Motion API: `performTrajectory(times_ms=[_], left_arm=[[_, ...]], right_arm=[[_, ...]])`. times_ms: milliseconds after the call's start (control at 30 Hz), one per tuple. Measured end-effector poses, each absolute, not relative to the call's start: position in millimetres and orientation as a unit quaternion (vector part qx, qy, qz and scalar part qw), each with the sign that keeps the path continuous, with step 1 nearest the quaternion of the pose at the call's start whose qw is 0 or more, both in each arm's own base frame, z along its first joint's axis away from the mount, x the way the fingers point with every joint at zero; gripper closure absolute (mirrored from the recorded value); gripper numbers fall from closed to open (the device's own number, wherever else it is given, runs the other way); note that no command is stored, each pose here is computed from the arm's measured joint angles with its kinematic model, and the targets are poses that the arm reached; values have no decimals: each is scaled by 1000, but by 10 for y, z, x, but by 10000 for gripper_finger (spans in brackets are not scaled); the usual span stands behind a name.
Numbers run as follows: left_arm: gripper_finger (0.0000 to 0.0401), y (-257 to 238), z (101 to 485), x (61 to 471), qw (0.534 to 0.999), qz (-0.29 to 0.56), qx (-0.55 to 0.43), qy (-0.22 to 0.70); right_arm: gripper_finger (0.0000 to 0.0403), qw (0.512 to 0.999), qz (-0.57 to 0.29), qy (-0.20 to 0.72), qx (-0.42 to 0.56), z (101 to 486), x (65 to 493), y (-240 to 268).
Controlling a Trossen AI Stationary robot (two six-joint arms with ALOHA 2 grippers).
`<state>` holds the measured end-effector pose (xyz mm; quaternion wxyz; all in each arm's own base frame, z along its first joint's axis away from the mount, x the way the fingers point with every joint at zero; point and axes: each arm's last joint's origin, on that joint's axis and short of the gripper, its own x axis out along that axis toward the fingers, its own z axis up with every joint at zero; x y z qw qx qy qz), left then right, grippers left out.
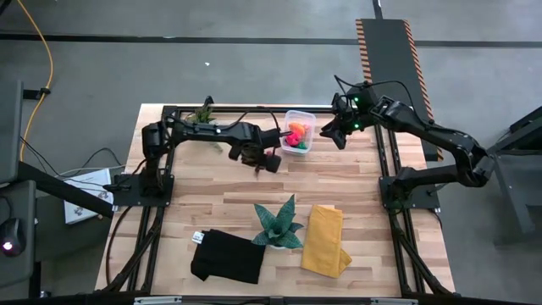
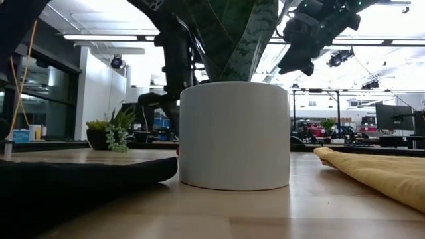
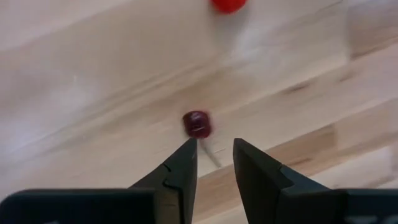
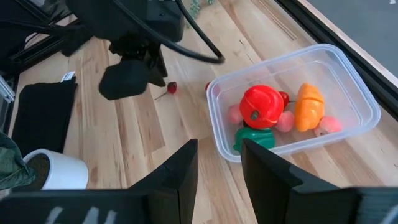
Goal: Pick and placing Produce into tupperware
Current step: Put the red cherry into the transparent container
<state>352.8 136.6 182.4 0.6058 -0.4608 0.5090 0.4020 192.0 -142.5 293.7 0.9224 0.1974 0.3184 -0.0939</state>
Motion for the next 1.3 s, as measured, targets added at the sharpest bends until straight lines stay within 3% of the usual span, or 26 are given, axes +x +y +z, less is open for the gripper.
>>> performTrajectory(times_ms=[367,800,1133,1300], left_arm=[[304,1364,1743,3518,585,417,-462,519],[301,1376,1748,3547,597,410,-464,510],[207,1385,1749,3543,592,429,-465,499],[196,1385,1748,3543,591,430,-466,498]], right_arm=[[290,926,-79,318,187,2937,1907,-1434],[290,926,-74,311,199,2935,1844,-1496],[290,926,-65,313,201,2931,1841,-1488],[290,926,-64,313,201,2931,1841,-1488]])
